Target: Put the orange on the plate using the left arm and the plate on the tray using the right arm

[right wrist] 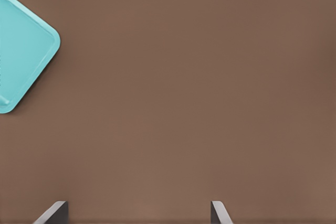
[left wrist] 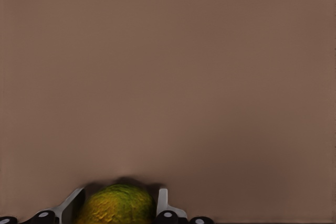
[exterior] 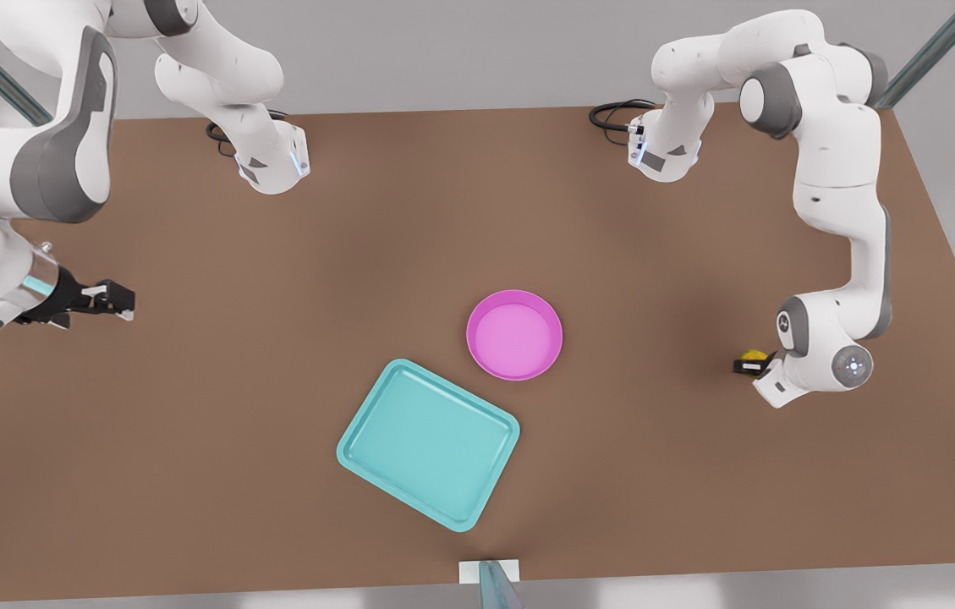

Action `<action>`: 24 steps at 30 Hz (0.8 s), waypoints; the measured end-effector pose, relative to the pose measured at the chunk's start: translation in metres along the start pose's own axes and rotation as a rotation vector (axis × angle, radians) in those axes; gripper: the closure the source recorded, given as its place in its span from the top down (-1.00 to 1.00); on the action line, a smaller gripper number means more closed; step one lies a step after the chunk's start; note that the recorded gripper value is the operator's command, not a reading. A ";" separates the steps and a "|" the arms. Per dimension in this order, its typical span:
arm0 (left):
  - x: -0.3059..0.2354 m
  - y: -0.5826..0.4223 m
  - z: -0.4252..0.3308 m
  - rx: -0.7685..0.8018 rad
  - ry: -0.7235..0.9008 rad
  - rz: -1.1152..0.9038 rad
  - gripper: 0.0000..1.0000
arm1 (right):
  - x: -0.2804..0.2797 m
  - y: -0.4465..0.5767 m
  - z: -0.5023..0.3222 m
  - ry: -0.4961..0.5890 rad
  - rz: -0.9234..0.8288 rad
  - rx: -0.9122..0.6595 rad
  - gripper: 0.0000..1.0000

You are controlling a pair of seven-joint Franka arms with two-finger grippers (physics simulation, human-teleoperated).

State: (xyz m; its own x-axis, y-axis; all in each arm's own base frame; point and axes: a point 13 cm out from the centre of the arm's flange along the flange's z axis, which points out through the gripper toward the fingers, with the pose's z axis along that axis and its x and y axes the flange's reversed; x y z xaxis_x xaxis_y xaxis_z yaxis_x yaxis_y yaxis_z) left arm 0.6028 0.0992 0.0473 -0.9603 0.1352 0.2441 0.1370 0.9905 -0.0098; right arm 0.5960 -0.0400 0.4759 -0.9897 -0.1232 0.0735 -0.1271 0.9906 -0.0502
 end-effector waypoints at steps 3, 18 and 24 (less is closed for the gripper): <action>-0.004 -0.036 -0.064 -0.020 -0.034 0.033 0.18 | 0.000 -0.004 0.002 0.001 0.006 -0.008 1.00; 0.044 -0.568 -0.074 -0.076 0.069 0.333 0.23 | -0.002 -0.001 0.008 0.008 -0.008 -0.016 1.00; 0.026 -0.555 -0.065 -0.067 0.051 0.136 1.00 | -0.011 0.041 0.076 0.126 -0.048 -0.087 1.00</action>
State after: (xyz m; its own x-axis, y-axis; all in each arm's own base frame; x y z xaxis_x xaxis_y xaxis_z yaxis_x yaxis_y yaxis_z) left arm 0.5177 -0.4481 0.1217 -0.9185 0.2649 0.2937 0.2825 0.9591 0.0183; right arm 0.5964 -0.0028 0.3969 -0.9657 -0.1678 0.1983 -0.1626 0.9858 0.0423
